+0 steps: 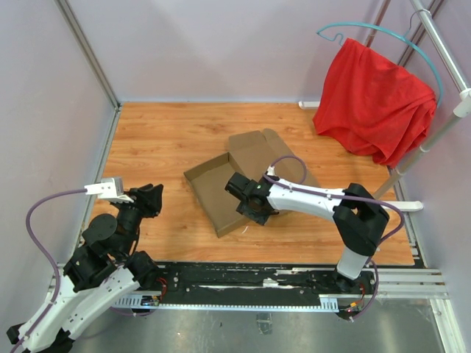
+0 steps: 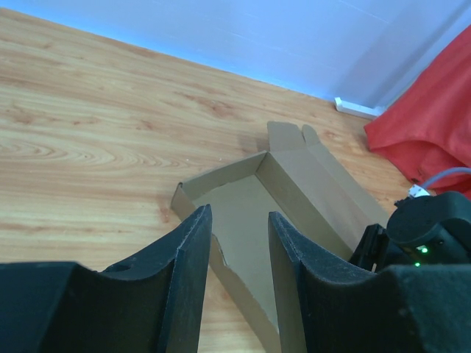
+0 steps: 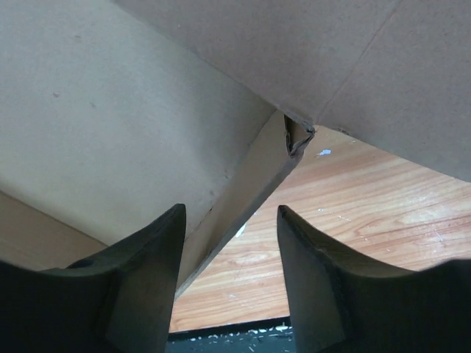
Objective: Fold the paper box
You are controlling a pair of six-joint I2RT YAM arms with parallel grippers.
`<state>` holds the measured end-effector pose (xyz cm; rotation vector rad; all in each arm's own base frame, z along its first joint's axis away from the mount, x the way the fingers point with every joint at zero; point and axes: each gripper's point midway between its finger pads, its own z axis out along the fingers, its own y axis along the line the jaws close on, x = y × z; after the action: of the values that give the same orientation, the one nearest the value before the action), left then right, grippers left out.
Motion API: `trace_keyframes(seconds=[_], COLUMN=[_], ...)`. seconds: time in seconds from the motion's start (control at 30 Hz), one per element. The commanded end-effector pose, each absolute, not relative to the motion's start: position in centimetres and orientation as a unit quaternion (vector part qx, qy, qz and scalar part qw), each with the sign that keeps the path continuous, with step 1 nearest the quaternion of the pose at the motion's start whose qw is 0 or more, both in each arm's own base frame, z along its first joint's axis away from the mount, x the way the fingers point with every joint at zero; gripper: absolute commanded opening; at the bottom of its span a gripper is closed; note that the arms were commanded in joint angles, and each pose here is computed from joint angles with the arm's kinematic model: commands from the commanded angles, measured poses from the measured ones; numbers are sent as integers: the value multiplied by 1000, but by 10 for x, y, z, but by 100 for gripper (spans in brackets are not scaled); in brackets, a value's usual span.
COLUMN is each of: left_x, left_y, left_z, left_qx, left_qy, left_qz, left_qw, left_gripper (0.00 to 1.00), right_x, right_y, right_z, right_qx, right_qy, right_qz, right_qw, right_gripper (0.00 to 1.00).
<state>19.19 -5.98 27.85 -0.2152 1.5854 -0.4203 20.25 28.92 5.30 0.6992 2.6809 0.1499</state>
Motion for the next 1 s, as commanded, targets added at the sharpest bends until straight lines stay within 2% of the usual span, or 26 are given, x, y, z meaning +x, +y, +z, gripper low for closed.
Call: trace_keyframes(seconds=[0.0,0.1,0.17,0.4,0.57,0.67,0.73,0.87,0.9,0.97], left_x=[192,193,193,194,195,196,197,198,198,198], left_y=[-62,-63,-64,-65,-67,-68,-70,-72,-72,-72], left_z=[283,282,281,281,278,276,274,273,273,272], left_qx=[-95,-93,-92,-89,-87,-85,-82,-79,-79,-78], left_qy=[697,699,700,702,706,710,713,716,716,717], left_qz=[-196,-195,-195,-194,-191,-188,-186,-187,-187,-186], left_qw=[683,682,681,679,676,673,670,668,668,667], left_gripper=[42,42,42,42,42,42,42,43,43,43], right_x=[206,216,225,256,271,282,290,297,297,300], right_y=[287,282,277,245,217,203,200,217,216,205], right_z=[52,56,63,86,83,85,85,85,87,99], right_qx=[256,232,191,54,54,45,3,-115,-134,-158], right_qy=[947,946,948,939,939,936,935,935,933,927], right_qz=[30,21,14,-51,-65,-82,-79,23,26,0], right_qw=[194,226,256,336,333,340,346,336,332,339], right_gripper=[46,29,3,1,1,8,22,61,67,73])
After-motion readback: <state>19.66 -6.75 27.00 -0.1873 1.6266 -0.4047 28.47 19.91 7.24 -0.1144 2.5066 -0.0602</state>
